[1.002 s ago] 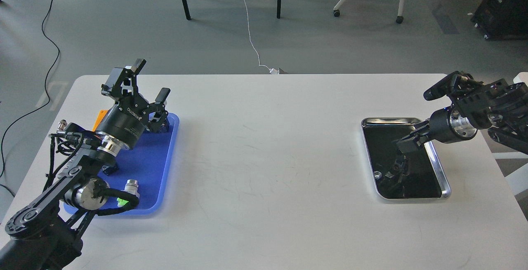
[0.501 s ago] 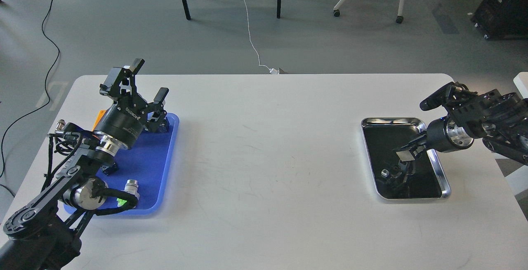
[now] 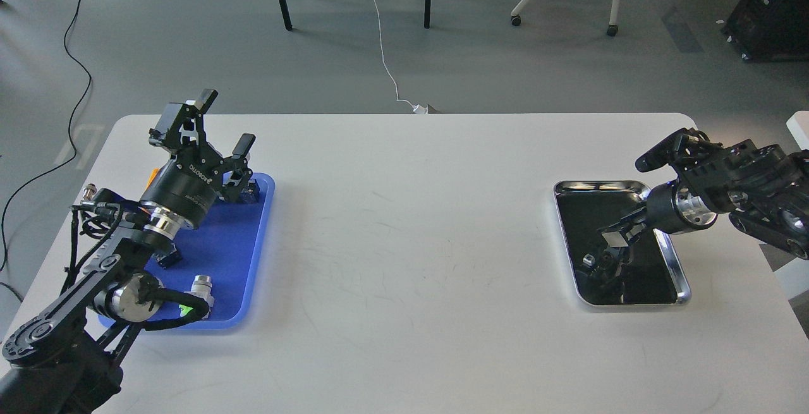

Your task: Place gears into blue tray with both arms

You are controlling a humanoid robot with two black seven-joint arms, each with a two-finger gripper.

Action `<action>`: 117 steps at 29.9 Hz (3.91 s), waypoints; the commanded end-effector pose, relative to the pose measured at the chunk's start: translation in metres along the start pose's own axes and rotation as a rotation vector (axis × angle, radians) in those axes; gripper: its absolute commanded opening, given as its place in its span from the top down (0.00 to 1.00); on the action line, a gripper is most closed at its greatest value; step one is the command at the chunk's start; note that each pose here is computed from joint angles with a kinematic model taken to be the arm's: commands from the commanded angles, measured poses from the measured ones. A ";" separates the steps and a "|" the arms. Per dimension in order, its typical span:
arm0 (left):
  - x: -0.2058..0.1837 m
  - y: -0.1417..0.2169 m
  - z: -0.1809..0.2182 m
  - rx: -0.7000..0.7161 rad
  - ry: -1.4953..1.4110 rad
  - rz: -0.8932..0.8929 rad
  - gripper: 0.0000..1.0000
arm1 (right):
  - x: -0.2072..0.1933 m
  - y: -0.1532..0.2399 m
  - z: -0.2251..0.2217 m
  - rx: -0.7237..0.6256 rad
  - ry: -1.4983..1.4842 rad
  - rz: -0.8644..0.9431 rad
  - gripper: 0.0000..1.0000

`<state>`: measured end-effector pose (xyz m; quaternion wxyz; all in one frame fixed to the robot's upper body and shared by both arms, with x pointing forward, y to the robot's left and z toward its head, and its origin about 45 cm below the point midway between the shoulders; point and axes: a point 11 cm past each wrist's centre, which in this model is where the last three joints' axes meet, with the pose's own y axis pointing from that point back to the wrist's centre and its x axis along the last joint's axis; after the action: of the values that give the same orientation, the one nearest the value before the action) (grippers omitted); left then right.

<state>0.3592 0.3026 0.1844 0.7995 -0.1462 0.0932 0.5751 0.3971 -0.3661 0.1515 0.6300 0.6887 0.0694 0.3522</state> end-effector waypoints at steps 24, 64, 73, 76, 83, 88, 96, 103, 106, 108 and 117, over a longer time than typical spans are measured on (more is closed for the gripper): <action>0.004 0.001 0.002 0.003 -0.011 0.002 0.01 | -0.010 -0.010 0.000 -0.007 -0.007 -0.023 0.73; 0.001 0.000 0.011 -0.010 -0.024 -0.018 0.01 | 0.174 0.004 -0.209 0.389 0.215 0.169 0.81; -0.001 0.000 0.012 -0.011 -0.024 -0.022 0.01 | 0.169 -0.027 -0.214 0.364 0.191 0.182 0.80; -0.001 0.000 0.011 -0.010 -0.023 -0.021 0.01 | 0.161 -0.035 -0.208 0.363 0.141 0.191 0.80; 0.000 0.002 0.010 -0.006 -0.021 -0.019 0.01 | 0.147 -0.046 -0.209 0.388 0.078 0.194 0.80; 0.001 0.003 0.008 -0.003 -0.021 -0.016 0.01 | 0.140 -0.049 -0.223 0.445 0.011 0.188 0.80; 0.001 0.004 0.009 -0.003 -0.023 -0.016 0.01 | 0.117 -0.056 -0.244 0.511 -0.017 0.132 0.78; 0.001 0.004 0.008 -0.002 -0.023 -0.017 0.01 | 0.112 -0.058 -0.246 0.518 -0.024 0.135 0.63; 0.001 0.004 0.009 -0.003 -0.023 -0.017 0.01 | 0.114 -0.058 -0.246 0.518 -0.022 0.152 0.53; 0.001 0.004 0.009 -0.005 -0.023 -0.016 0.01 | 0.115 -0.058 -0.246 0.519 -0.022 0.153 0.44; 0.003 0.006 0.009 0.004 -0.030 -0.013 0.01 | 0.143 -0.045 -0.256 0.577 -0.129 0.237 0.08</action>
<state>0.3553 0.3084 0.1914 0.8049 -0.1400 0.0818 0.5709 0.3664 -0.0793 0.1444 0.3826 0.8511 0.0697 0.3528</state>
